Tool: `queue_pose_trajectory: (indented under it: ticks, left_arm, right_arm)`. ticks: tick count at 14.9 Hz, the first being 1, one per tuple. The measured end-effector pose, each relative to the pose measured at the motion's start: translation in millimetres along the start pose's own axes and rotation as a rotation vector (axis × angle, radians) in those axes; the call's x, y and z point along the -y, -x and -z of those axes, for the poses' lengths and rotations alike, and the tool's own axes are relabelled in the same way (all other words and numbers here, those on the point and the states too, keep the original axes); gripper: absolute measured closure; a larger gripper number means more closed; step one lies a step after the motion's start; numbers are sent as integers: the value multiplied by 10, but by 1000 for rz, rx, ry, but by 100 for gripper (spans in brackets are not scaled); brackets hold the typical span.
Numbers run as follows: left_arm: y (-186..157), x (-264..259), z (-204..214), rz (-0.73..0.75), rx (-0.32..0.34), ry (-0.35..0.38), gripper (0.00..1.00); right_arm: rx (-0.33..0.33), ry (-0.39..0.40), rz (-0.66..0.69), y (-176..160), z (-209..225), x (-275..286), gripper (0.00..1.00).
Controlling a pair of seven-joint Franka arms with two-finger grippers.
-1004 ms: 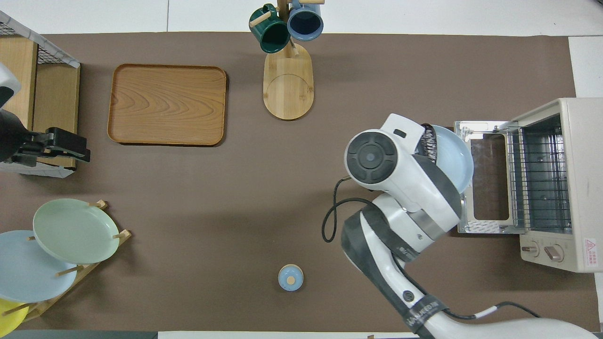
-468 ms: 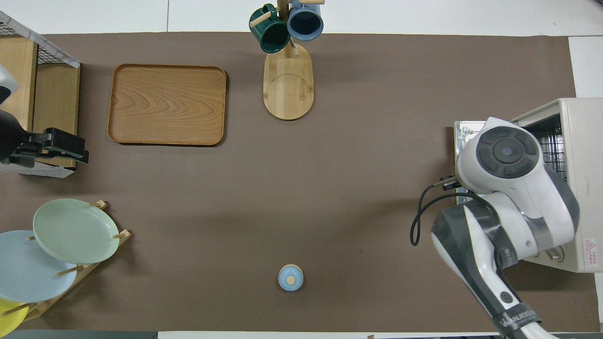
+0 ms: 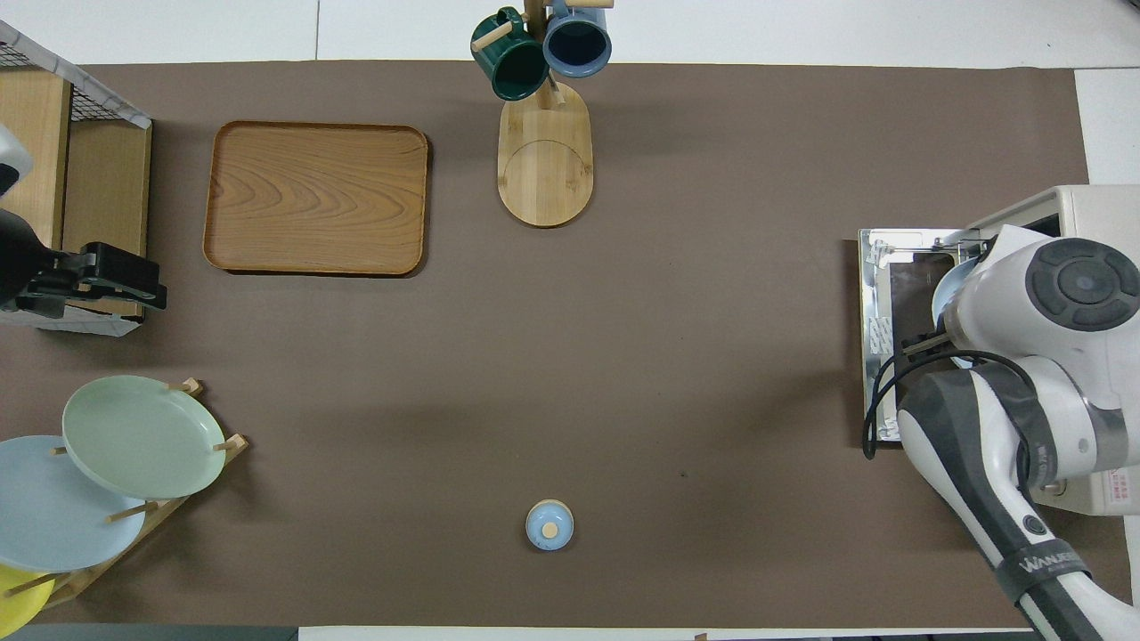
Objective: Put eggplant into oven
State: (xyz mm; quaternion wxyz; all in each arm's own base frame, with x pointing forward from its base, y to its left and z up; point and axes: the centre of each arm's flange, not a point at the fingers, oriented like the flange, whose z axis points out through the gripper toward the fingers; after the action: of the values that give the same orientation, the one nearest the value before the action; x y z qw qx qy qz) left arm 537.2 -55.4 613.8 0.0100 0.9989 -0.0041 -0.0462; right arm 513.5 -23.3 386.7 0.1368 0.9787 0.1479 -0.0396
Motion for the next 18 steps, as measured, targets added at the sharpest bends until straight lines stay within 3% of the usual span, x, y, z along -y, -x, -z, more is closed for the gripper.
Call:
queue_pose_trajectory:
  ticks: [11,14,18]
  left_arm:
    - [-1,37,4,7,-1,1,0]
    - [-1,38,4,7,-1,1,0]
    - [-1,38,4,7,-1,1,0]
  right_arm:
    - [11,-68,-48,132,-112,-157,96]
    - [15,-73,-41,139,-130,-143,93]
    - [13,-99,-38,72,60,-154,80]
